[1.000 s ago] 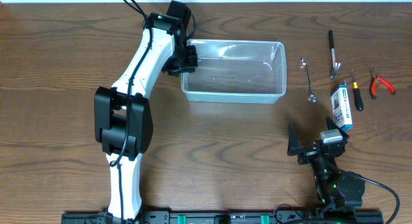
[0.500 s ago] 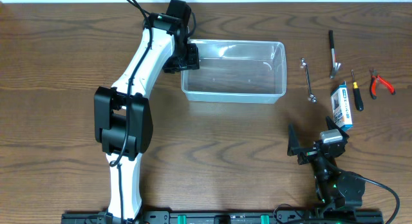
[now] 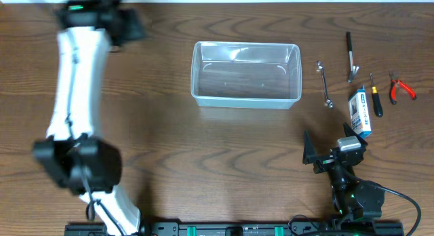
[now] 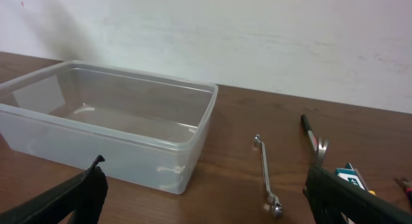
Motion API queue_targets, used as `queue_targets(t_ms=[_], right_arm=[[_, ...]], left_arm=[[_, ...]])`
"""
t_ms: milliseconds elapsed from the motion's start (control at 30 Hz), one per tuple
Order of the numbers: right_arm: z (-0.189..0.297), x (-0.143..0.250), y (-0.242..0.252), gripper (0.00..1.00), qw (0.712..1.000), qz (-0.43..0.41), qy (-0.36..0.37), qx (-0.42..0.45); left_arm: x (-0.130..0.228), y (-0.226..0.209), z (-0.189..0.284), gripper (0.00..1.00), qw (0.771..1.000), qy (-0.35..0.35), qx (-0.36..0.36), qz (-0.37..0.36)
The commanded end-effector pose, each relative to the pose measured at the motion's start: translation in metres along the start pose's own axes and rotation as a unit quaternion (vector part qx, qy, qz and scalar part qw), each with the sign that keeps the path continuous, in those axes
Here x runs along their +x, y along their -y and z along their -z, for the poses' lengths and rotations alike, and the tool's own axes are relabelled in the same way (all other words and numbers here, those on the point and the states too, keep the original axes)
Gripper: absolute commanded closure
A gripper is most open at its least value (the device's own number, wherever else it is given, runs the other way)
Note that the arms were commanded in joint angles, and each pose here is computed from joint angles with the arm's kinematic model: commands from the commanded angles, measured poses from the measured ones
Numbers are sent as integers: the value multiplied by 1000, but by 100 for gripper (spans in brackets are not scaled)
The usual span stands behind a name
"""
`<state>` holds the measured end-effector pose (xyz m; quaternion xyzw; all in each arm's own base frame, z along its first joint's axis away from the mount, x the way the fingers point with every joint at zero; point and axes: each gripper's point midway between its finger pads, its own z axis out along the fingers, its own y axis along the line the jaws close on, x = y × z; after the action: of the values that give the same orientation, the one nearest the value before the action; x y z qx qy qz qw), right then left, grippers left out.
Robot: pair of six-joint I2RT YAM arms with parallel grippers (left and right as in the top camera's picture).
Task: Pack container
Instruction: 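Release the container and raise the left gripper away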
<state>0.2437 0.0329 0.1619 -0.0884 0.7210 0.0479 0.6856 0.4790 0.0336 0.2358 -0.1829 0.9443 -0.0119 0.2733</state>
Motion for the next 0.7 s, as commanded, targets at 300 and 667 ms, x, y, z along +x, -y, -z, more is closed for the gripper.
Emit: queue_targets(t_ms=[300, 667], right_arm=[[0, 0, -2, 1, 1000, 5, 1, -5], [0, 0, -1, 1, 1000, 5, 2, -4]], left_arm=[[-16, -114, 26, 15, 992, 15, -87, 91], [-16, -114, 26, 2, 992, 16, -87, 91]])
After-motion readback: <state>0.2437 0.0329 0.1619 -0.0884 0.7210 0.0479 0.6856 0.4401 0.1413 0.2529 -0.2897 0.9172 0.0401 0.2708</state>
